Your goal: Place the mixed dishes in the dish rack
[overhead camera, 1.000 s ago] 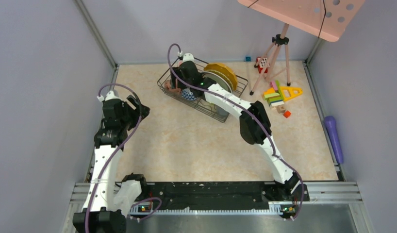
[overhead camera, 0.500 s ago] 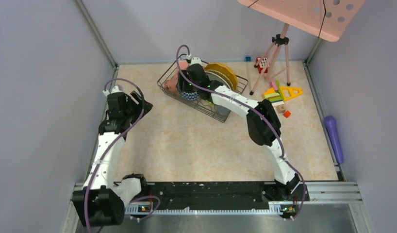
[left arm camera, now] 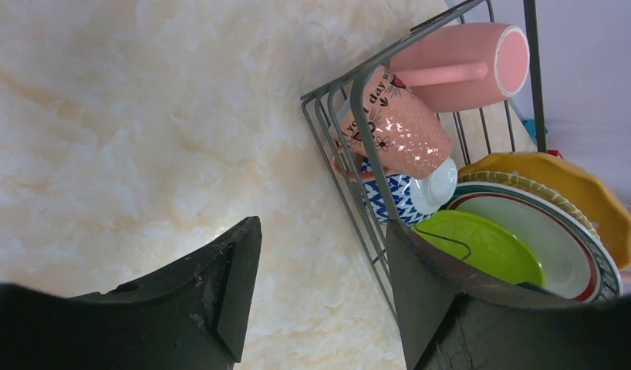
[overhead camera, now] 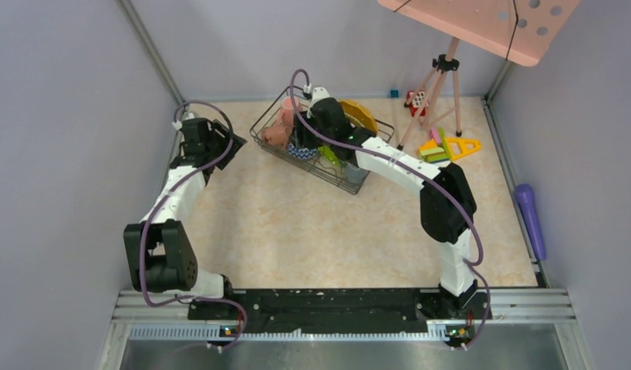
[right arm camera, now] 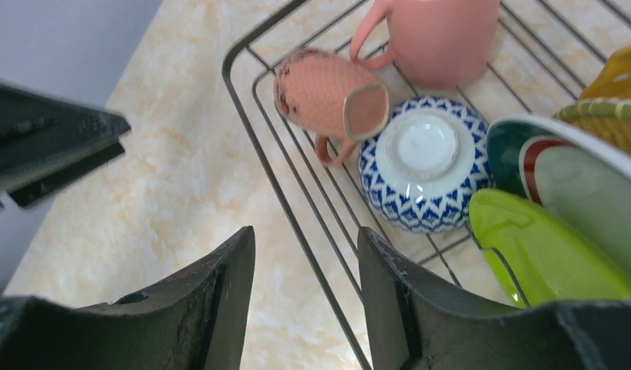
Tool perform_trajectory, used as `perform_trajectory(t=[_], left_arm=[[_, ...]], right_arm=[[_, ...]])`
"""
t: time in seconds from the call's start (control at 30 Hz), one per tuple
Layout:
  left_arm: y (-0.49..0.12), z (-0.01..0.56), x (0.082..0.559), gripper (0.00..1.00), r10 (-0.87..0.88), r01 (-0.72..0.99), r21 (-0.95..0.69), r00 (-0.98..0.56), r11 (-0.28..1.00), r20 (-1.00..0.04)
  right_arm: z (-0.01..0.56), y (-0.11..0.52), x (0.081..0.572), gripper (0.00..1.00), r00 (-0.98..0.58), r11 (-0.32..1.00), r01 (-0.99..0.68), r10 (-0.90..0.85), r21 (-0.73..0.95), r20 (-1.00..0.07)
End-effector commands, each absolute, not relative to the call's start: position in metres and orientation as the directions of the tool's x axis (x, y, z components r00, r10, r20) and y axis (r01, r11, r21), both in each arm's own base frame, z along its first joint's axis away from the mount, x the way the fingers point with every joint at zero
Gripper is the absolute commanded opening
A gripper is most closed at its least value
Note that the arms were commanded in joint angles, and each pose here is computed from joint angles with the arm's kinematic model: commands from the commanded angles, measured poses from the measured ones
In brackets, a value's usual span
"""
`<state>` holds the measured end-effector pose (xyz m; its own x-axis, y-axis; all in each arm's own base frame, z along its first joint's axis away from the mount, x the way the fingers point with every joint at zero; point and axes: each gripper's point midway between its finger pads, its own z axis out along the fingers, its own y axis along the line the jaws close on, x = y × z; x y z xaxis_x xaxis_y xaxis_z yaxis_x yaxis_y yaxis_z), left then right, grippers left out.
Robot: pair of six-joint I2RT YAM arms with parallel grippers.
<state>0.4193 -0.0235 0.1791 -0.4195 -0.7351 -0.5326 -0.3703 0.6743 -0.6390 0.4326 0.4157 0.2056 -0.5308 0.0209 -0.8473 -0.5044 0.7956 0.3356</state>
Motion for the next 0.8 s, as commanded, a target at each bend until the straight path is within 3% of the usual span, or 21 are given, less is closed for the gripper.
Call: perform_trajectory(t=[0.0, 0.2, 0.57, 0.77], left_arm=[[-0.029, 0.22, 0.444, 0.66, -0.734, -0.276, -0.686, -0.365, 0.673, -0.573], [-0.028, 0.217, 0.446, 0.65, -0.702, -0.276, -0.652, -0.391, 0.706, -0.595], [-0.027, 0.212, 0.439, 0.66, -0.674, -0.274, -0.623, -0.42, 0.732, -0.607], [-0.029, 0.214, 0.433, 0.66, -0.678, -0.27, -0.63, -0.42, 0.728, -0.604]], right_arm=[[0.2, 0.411, 0.415, 0.52, -0.538, 0.74, -0.589, -0.059, 0.325, -0.841], [0.191, 0.422, 0.389, 0.56, -0.506, 0.594, -0.742, -0.195, 0.309, -0.84], [0.163, 0.403, 0.402, 0.58, -0.439, 0.647, -0.752, -0.349, 0.126, -0.828], [0.153, 0.397, 0.402, 0.41, -0.374, 0.628, -0.778, -0.44, 0.018, -0.816]])
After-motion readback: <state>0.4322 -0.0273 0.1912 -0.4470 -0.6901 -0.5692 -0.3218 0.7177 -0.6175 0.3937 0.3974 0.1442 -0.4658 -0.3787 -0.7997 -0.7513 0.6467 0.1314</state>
